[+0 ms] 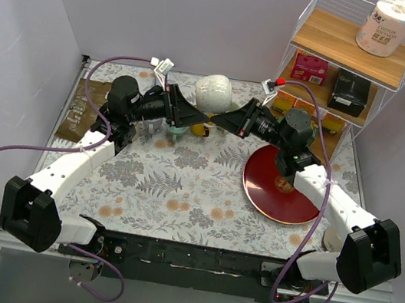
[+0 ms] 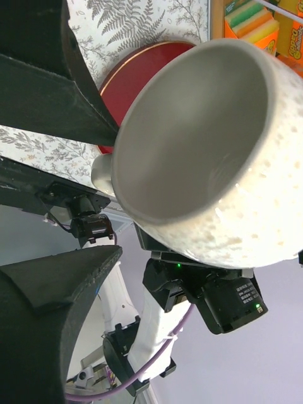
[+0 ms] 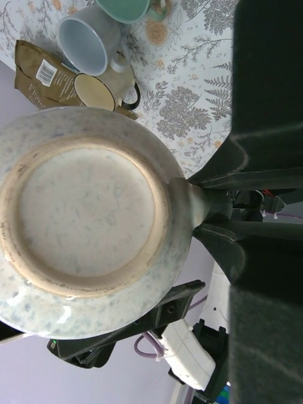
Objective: Turn the mug right side up
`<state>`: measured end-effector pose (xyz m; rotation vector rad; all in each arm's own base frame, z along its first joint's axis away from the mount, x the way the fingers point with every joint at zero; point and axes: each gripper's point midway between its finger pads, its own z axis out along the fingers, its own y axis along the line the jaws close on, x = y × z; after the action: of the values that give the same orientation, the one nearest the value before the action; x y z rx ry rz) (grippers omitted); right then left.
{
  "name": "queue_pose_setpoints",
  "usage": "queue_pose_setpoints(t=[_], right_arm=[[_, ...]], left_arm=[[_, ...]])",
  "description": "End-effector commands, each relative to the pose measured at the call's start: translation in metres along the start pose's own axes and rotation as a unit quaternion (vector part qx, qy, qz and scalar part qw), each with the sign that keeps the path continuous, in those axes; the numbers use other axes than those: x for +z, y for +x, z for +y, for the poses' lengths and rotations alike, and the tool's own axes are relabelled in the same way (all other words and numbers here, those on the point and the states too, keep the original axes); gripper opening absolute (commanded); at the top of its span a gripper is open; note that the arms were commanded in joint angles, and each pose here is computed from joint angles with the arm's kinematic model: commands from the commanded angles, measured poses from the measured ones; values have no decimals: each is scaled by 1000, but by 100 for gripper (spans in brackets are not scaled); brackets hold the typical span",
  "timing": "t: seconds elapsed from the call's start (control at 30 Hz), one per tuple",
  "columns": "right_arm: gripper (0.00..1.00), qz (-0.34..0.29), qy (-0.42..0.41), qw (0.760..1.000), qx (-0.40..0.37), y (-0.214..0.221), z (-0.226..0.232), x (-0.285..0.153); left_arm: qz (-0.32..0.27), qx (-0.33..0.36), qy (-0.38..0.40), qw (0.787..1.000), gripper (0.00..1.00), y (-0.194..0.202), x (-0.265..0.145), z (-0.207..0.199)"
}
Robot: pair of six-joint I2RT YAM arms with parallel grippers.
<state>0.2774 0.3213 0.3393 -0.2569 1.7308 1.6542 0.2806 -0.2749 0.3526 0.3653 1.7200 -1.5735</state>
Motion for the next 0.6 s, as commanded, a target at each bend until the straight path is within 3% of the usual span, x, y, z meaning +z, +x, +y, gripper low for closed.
queue_pose_setpoints(t=[0.0,0.27,0.5,0.53,0.57], right_arm=[[1,-53,-107,990,-72,-34,69,0],[1,-50,-119,990,-57,-30,72,2],[1,-49,-120,990,-54,-27,72,1],[1,-49,-119,990,-52,-26,72,1],[1,-47,-117,991,-52,-26,71,2]], left_arm=[[1,5,24,1000,60,0,1,-12],[1,4,29,1000,42,1,1,-14],[-3,2,31,1000,18,1,0,-15],[-2,1,30,1000,4,2,0,-15],[-3,0,29,1000,0,2,0,-15]])
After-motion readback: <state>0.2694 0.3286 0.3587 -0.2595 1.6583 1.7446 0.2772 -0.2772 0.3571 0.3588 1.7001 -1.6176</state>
